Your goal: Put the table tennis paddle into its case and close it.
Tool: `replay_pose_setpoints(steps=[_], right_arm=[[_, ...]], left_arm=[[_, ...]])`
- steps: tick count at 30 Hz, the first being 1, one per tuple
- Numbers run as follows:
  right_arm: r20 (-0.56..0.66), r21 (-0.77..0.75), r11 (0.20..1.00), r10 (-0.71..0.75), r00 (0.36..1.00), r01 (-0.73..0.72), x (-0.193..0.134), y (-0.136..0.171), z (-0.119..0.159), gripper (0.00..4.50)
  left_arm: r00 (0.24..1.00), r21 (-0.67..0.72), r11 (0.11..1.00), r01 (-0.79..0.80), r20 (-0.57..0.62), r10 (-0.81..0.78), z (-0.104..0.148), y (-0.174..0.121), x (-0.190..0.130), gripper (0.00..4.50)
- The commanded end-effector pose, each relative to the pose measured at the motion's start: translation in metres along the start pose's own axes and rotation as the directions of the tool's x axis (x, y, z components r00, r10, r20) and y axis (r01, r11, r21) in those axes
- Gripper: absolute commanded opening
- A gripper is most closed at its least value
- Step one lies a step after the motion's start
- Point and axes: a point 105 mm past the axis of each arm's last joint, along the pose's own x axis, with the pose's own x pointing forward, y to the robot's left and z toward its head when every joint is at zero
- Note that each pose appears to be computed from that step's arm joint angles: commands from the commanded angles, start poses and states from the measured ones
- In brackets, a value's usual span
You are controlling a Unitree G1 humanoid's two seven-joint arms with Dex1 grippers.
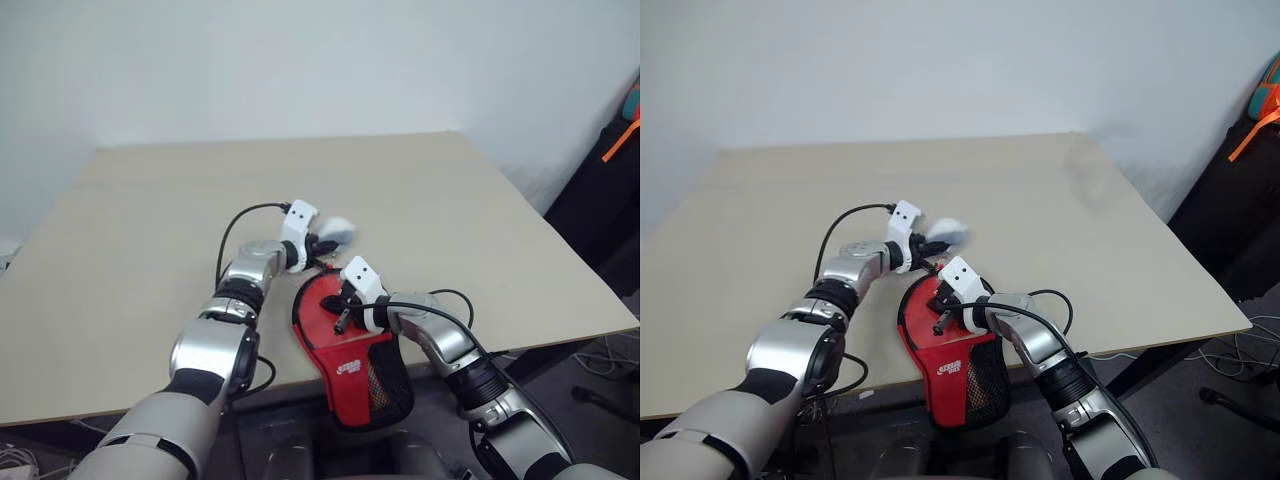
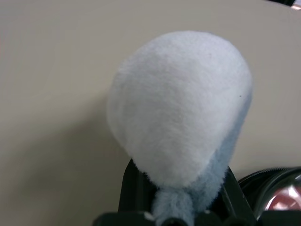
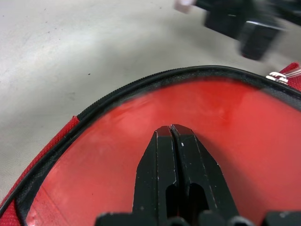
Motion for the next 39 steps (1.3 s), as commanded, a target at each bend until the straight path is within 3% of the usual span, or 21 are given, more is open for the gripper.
replay_pose_setpoints(steps=[1, 10, 15, 21, 28, 33, 39], right_arm=[[-0.075, 0.028, 0.999, 0.017, 0.997, -0.015, 0.004, 0.006, -0.02, 0.0], [-0.073, 0.034, 0.999, 0.012, 0.997, -0.01, 0.004, 0.005, -0.02, 0.0], [-0.072, 0.032, 0.999, 0.01, 0.997, -0.008, 0.004, 0.004, -0.019, 0.0], [-0.075, 0.032, 0.999, 0.012, 0.997, -0.01, 0.005, 0.005, -0.019, 0.0], [-0.077, 0.031, 0.999, 0.017, 0.997, -0.014, 0.005, 0.005, -0.019, 0.0], [-0.081, 0.029, 0.999, 0.021, 0.997, -0.019, 0.006, 0.006, -0.019, 0.0], [-0.083, 0.025, 0.999, 0.029, 0.996, -0.027, 0.006, 0.007, -0.019, 0.0]], left_arm=[[0.986, 0.144, 0.984, 0.105, 0.117, -0.122, 0.051, -0.021, 0.006, 0.14], [0.904, 0.311, 0.857, 0.412, -0.024, -0.426, 0.016, -0.059, -0.007, 0.14], [0.867, 0.346, 0.799, 0.492, -0.113, -0.485, 0.001, -0.064, -0.015, 0.14], [0.847, 0.372, 0.766, 0.524, -0.135, -0.514, 0.0, -0.063, -0.023, 0.14], [0.852, 0.352, 0.777, 0.522, -0.162, -0.498, 0.003, -0.05, -0.031, 2.6], [0.845, 0.37, 0.76, 0.534, -0.206, -0.494, 0.014, -0.03, -0.056, 4.32], [0.869, 0.452, 0.742, 0.495, -0.262, -0.42, 0.024, 0.001, -0.094, 4.46]])
